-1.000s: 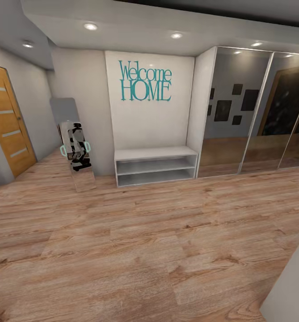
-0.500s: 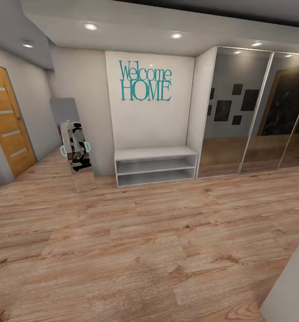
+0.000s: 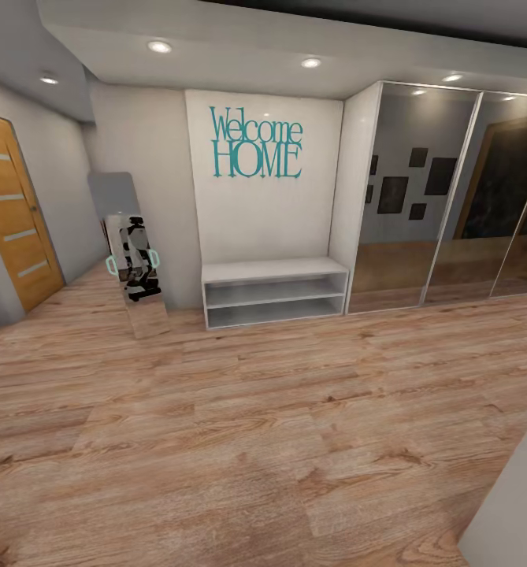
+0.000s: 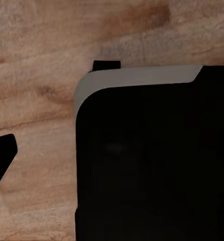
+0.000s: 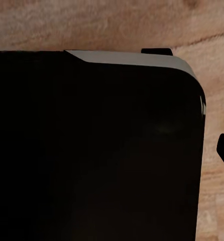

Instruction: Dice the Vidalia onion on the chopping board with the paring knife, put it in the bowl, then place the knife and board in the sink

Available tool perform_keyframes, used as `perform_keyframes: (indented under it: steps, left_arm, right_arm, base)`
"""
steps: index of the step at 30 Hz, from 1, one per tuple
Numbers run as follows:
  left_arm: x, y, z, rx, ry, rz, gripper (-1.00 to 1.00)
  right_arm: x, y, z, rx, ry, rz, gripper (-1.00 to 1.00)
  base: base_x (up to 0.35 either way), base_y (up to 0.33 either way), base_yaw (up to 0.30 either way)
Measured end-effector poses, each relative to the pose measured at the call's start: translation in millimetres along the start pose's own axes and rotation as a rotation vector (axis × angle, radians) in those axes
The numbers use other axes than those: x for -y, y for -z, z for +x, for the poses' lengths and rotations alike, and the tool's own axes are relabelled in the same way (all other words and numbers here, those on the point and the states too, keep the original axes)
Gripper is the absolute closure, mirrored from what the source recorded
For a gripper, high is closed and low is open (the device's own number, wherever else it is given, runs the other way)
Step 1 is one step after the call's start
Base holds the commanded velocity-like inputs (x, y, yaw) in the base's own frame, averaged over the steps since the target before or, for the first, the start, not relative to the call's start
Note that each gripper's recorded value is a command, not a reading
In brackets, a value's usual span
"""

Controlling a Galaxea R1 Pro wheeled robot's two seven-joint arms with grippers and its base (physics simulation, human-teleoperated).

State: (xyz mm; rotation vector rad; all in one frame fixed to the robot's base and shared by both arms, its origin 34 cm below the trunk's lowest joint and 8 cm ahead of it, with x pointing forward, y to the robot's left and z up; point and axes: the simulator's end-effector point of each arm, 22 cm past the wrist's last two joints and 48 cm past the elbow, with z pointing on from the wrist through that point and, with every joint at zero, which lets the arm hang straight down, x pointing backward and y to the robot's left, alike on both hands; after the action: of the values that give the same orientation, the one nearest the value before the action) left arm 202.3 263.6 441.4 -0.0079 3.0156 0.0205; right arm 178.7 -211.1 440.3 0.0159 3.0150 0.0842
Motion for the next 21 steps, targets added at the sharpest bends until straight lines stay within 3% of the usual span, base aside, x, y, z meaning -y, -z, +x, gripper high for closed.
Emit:
perform_keyframes:
  steps: [3, 9, 18, 21]
  left_arm:
    - [-0.3, 0.6, -23.6, 0.049, 0.001, 0.0, -1.0]
    - [1.2, 9.6, -95.5, 0.201, 0.001, 0.001, -1.0]
    - [1.7, 58.7, -229.9, 0.516, 0.003, 0.002, -1.0]
    - [0.3, 70.6, -250.2, 0.575, 0.003, 0.0, -1.0]
  right_arm:
    - [2.5, 0.1, -14.9, 0.056, 0.001, 0.005, -1.0]
    - [8.2, 10.0, -102.4, 0.319, 0.004, 0.018, -1.0]
    - [15.2, 59.0, -246.5, 0.649, -0.005, 0.054, -1.0]
    - [23.2, 81.1, -283.1, 0.739, -0.019, 0.09, -1.0]
  base:
    - [0.0, 0.0, 0.0]
    - [0.0, 0.0, 0.0]
    - [0.0, 0.0, 0.0]
    - [0.0, 0.0, 0.0]
